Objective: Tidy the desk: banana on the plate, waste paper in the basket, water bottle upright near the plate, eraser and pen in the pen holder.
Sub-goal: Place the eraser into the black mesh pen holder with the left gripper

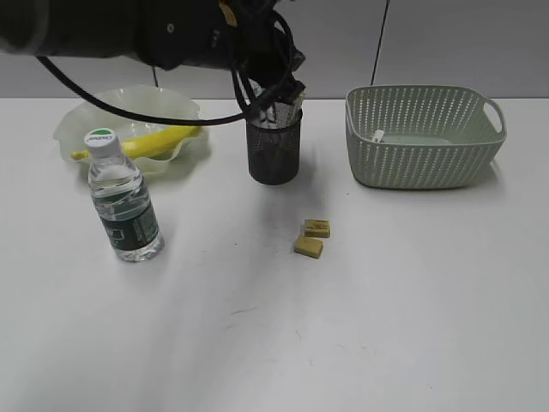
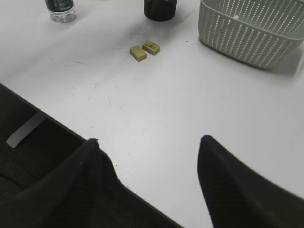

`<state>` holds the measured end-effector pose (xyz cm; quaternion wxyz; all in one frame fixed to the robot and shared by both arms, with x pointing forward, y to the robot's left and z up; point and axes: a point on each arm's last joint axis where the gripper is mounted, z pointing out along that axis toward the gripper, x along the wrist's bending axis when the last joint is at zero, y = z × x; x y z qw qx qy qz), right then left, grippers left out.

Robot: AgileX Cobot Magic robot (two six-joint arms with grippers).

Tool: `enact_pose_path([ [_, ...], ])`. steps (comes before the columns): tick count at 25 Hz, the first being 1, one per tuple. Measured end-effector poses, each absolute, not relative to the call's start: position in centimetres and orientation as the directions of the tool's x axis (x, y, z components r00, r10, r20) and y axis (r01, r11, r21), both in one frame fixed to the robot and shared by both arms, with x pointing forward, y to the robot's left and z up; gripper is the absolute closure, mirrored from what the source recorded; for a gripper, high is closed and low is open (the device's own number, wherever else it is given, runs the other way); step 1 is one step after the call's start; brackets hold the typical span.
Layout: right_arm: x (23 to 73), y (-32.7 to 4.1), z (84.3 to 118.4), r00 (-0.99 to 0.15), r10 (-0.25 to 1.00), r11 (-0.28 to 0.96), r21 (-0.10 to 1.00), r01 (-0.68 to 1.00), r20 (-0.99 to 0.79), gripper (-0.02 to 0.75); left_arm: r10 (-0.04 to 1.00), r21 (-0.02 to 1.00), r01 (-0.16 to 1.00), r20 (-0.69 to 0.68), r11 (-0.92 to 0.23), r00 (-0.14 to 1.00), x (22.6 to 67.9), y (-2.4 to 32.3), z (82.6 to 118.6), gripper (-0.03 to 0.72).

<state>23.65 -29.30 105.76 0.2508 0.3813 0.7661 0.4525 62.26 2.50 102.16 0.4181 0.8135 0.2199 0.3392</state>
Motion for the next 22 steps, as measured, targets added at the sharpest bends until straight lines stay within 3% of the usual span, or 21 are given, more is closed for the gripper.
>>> enact_pose_path([
  [11,23.7,-29.3,105.8,-0.583,0.811,0.300,0.885,0.357,-0.039,0.232,0.678,0.834,0.150,0.313,-0.532,0.665,64.2,1.7,95.1,0.401],
  [19,23.7,-29.3,105.8,-0.583,0.811,0.300,0.885,0.357,-0.039,0.234,0.696,0.841,0.150,0.316,-0.521,0.644,64.9,2.5,94.9,0.401],
  [22,23.7,-29.3,105.8,-0.583,0.811,0.300,0.885,0.357,-0.039,0.234,0.697,0.843,0.143,0.320,-0.519,0.642,64.9,2.6,95.0,0.354],
])
